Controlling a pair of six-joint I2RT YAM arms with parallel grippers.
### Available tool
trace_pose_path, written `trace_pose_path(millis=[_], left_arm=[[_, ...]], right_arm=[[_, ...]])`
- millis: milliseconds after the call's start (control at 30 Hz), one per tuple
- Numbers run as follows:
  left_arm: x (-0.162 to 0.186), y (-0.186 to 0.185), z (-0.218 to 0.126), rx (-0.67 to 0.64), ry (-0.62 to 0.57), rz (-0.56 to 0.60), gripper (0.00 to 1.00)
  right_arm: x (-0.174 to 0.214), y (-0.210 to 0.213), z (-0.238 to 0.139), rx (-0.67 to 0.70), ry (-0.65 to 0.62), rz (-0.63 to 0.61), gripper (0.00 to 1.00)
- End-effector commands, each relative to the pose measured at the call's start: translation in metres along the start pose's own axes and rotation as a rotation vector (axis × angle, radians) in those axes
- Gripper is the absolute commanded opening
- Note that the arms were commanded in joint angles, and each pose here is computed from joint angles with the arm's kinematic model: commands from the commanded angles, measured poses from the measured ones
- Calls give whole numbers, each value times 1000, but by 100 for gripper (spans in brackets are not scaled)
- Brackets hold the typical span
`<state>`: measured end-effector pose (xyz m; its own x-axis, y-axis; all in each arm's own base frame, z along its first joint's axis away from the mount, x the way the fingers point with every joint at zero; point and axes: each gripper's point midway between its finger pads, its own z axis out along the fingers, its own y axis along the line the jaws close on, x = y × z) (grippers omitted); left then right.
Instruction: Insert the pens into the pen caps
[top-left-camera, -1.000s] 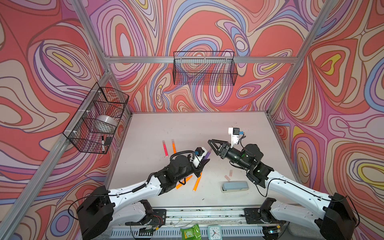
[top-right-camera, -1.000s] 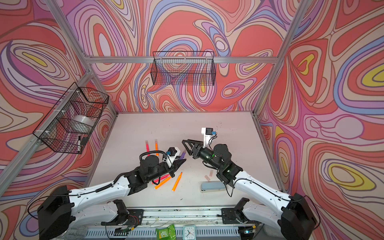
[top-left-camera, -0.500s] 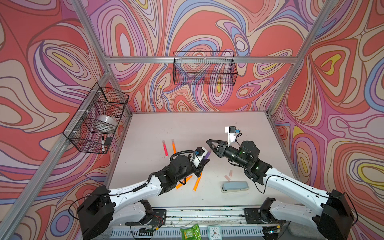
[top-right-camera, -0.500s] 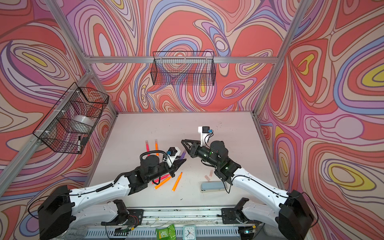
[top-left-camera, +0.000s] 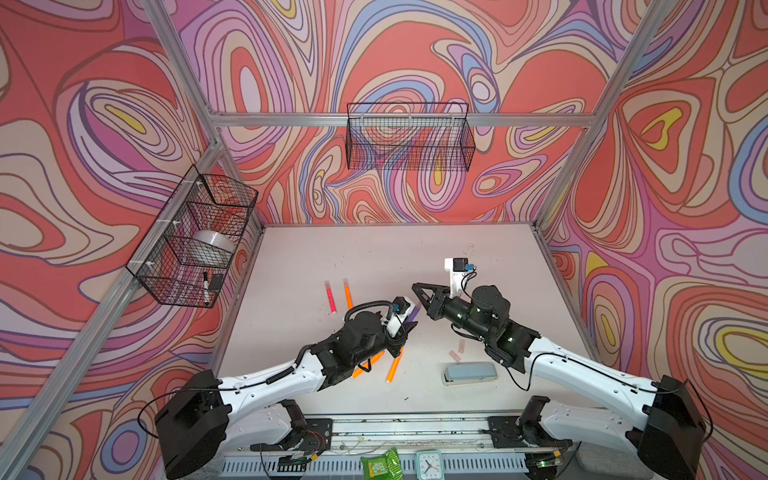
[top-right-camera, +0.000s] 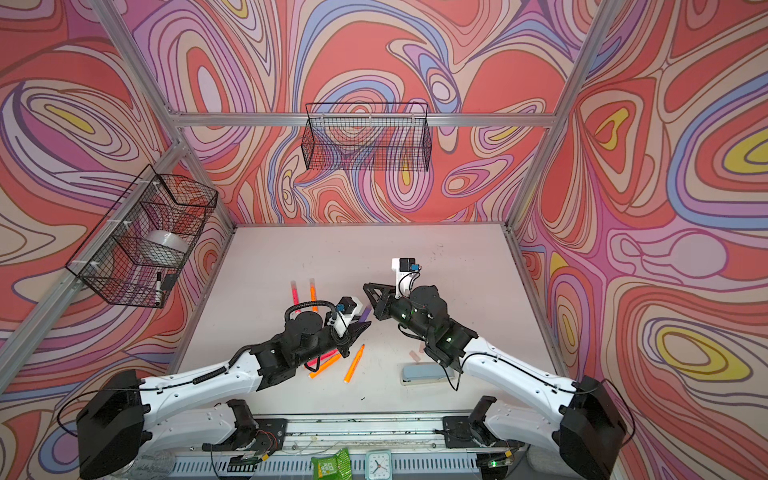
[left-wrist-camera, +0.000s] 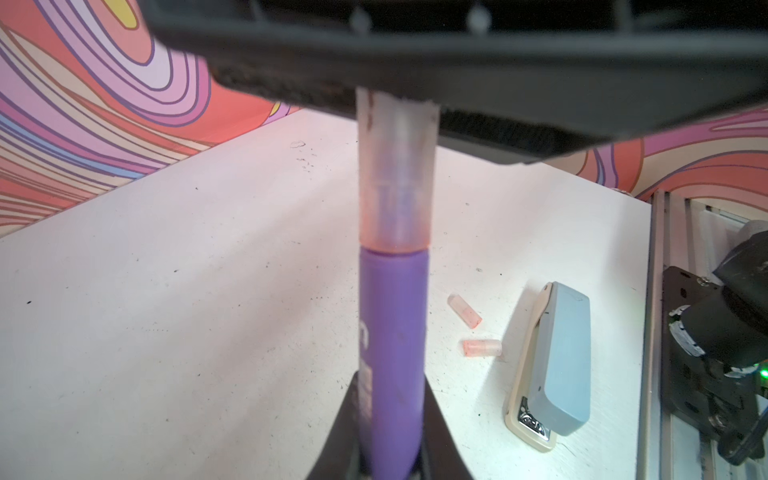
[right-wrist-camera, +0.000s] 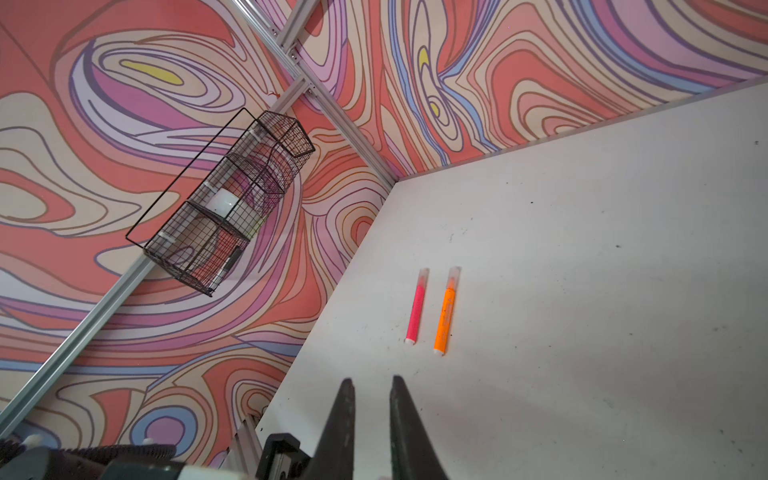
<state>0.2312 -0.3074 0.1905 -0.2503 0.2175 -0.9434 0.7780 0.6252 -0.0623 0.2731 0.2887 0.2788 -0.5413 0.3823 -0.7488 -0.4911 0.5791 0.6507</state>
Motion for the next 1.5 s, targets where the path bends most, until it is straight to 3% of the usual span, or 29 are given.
trace_pose_path(millis=[0, 267, 400, 633, 800, 1033, 1133, 1233, 1367, 1467], left_arm=[[-44, 24, -5, -139, -94, -52, 0], [-43, 60, -18, -361, -99, -61, 0], [-44, 66, -24, -387, -122, -79, 0], [-54, 60, -33, -150, -186, -246, 0], [-70, 38, -47, 6, -250, -229, 0], [-75, 30, -53, 57, -278, -198, 0], [-73, 37, -53, 18, -281, -198, 0], [-74, 61, -55, -125, -287, -212, 0], [-98, 87, -65, -287, -342, -187, 0], [-120, 104, -75, -399, -385, -155, 0]], right_arm=[[51, -2, -2, 50, 122, -9, 0], [118, -29, 3, 293, 224, 81, 0], [124, -29, 1, 314, 225, 102, 0], [133, 0, 4, 99, 253, 72, 0], [152, 9, -4, -28, 293, 49, 0], [166, 25, -23, -120, 311, -104, 0], [172, 18, -27, -86, 308, -110, 0], [180, 2, -23, 19, 329, -34, 0], [195, -10, -14, 140, 376, 50, 0], [200, -4, -8, 132, 398, 83, 0]])
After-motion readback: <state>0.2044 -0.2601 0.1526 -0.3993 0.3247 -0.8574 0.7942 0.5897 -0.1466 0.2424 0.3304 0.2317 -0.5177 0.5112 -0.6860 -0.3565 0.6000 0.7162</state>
